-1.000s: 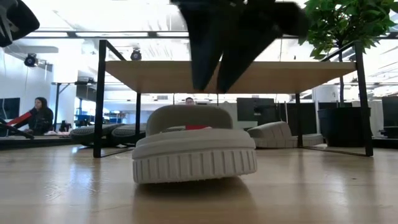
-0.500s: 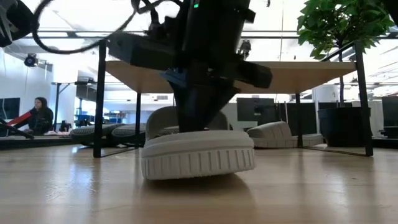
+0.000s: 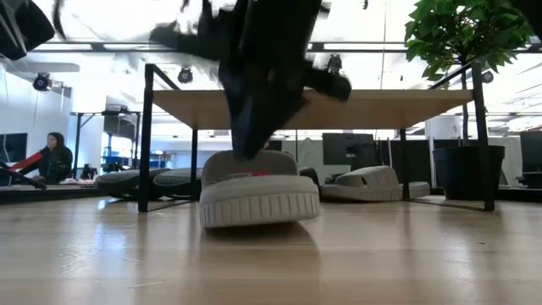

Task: Pick and place slides into the shelf
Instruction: Put the gray slipper under the shelf

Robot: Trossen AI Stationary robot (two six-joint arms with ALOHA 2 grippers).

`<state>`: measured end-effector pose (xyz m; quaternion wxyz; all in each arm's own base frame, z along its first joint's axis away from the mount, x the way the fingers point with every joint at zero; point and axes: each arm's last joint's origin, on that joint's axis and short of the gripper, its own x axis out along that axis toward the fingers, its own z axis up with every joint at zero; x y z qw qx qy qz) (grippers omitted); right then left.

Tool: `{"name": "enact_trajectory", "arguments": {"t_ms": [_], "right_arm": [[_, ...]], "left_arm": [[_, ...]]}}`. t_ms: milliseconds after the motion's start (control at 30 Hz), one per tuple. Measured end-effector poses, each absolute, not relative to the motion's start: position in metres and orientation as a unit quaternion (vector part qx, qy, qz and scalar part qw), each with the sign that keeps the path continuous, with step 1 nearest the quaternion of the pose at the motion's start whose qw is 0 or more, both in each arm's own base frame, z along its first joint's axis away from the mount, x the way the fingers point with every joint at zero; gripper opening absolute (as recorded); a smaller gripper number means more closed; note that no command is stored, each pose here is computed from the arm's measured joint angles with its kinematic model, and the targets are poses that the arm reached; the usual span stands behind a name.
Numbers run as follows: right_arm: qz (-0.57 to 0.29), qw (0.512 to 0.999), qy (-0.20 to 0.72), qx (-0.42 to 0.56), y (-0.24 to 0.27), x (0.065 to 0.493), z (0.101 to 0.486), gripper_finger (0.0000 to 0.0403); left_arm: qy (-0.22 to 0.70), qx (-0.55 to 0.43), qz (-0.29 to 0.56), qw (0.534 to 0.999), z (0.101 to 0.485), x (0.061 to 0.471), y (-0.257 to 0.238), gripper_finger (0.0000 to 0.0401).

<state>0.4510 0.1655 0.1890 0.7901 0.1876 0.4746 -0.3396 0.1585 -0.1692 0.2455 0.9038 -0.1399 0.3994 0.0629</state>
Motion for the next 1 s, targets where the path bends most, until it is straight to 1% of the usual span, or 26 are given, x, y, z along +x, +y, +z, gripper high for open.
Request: {"name": "enact_trajectory", "arguments": {"t_ms": [100,167,267,367,533,633,733,1000], "right_arm": [[-0.292,0.801,0.488,0.187,0.181,0.441,0.208,0.0036],[-0.244,0.8,0.514,0.189,0.193,0.436,0.214,0.0036],[-0.189,0.785,0.552,0.209,0.208,0.43,0.213,0.0033],[-0.166,0.78,0.556,0.232,0.221,0.431,0.205,0.0033],[-0.159,0.775,0.549,0.269,0.234,0.438,0.183,0.0033],[-0.163,0.775,0.55,0.266,0.236,0.438,0.178,0.0033],[-0.183,0.78,0.547,0.244,0.234,0.437,0.168,0.0033],[-0.209,0.789,0.539,0.209,0.202,0.448,0.149,0.0034]], "left_arm": [[0.396,-0.144,0.061,0.905,0.246,0.159,-0.17,0.0018],[0.394,-0.142,0.063,0.906,0.246,0.159,-0.17,0.0018],[0.393,-0.141,0.065,0.906,0.245,0.159,-0.169,0.0018],[0.394,-0.138,0.067,0.906,0.243,0.158,-0.169,0.0018],[0.394,-0.138,0.067,0.906,0.243,0.158,-0.169,0.0018],[0.395,-0.139,0.066,0.906,0.243,0.158,-0.169,0.0018],[0.397,-0.138,0.066,0.905,0.243,0.158,-0.169,0.0018],[0.399,-0.137,0.065,0.904,0.242,0.158,-0.169,0.0018]]}}
